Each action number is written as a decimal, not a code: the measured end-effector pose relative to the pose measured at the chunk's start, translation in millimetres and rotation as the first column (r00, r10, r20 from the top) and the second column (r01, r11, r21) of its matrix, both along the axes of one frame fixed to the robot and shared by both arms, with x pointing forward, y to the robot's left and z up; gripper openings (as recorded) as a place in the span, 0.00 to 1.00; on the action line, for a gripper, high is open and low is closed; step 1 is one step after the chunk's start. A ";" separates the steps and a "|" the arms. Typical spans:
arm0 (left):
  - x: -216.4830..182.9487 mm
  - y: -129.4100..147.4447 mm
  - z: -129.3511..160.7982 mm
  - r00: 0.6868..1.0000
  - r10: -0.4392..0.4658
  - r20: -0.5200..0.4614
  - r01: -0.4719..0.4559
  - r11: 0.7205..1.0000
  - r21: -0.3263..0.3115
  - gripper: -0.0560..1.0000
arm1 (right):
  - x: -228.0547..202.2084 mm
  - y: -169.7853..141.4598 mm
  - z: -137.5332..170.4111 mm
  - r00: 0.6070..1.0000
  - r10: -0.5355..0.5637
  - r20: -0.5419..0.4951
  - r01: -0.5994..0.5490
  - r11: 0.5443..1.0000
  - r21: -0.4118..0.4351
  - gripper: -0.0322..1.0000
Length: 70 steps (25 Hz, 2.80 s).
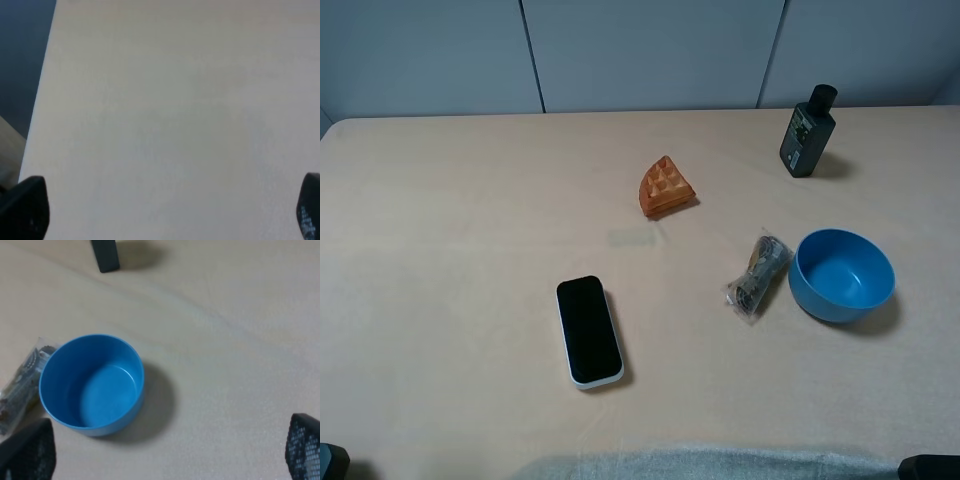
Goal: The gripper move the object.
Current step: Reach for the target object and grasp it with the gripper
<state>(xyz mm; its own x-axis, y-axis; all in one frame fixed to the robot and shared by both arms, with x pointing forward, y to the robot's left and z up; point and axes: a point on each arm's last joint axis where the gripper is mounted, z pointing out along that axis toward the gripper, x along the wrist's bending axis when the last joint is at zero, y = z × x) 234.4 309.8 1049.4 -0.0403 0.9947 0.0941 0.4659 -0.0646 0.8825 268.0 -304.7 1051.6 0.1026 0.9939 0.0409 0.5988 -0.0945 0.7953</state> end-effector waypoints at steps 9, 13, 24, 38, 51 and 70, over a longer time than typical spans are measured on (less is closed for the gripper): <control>0.0 0.0 0.0 1.000 0.000 0.000 0.000 1.000 0.000 0.99 | 0.0 0.0 0.0 1.000 0.000 0.000 0.000 1.000 0.000 0.70; 0.0 0.0 0.0 1.000 0.000 0.000 0.000 1.000 0.000 0.99 | 0.0 0.0 0.0 1.000 0.000 0.000 0.000 1.000 0.000 0.70; 0.0 0.0 0.0 1.000 0.000 0.000 0.000 1.000 0.000 0.99 | -3.1 1.1 14.5 0.999 0.006 0.050 -0.006 1.000 0.015 0.70; 0.0 0.0 0.0 1.000 0.000 0.000 0.000 1.000 0.000 0.99 | 28.9 5.7 26.2 0.995 0.050 -0.086 -0.048 0.998 0.028 0.70; 0.0 0.0 0.0 1.000 0.000 0.000 0.000 1.000 0.000 0.99 | 105.1 13.9 18.7 0.913 0.150 -0.380 -0.136 0.989 0.063 0.70; 0.0 0.0 0.0 1.000 0.000 0.000 0.000 1.000 0.000 0.99 | 188.2 16.6 -45.9 0.762 0.176 -0.623 -0.149 0.984 0.096 0.70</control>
<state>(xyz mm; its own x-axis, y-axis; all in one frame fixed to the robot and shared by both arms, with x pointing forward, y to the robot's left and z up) 234.4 309.8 1049.4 -0.0403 0.9947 0.0941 0.4659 -0.0646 0.8825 456.2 -288.1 1005.6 -0.0438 0.9970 0.0635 0.9716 0.0277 0.2348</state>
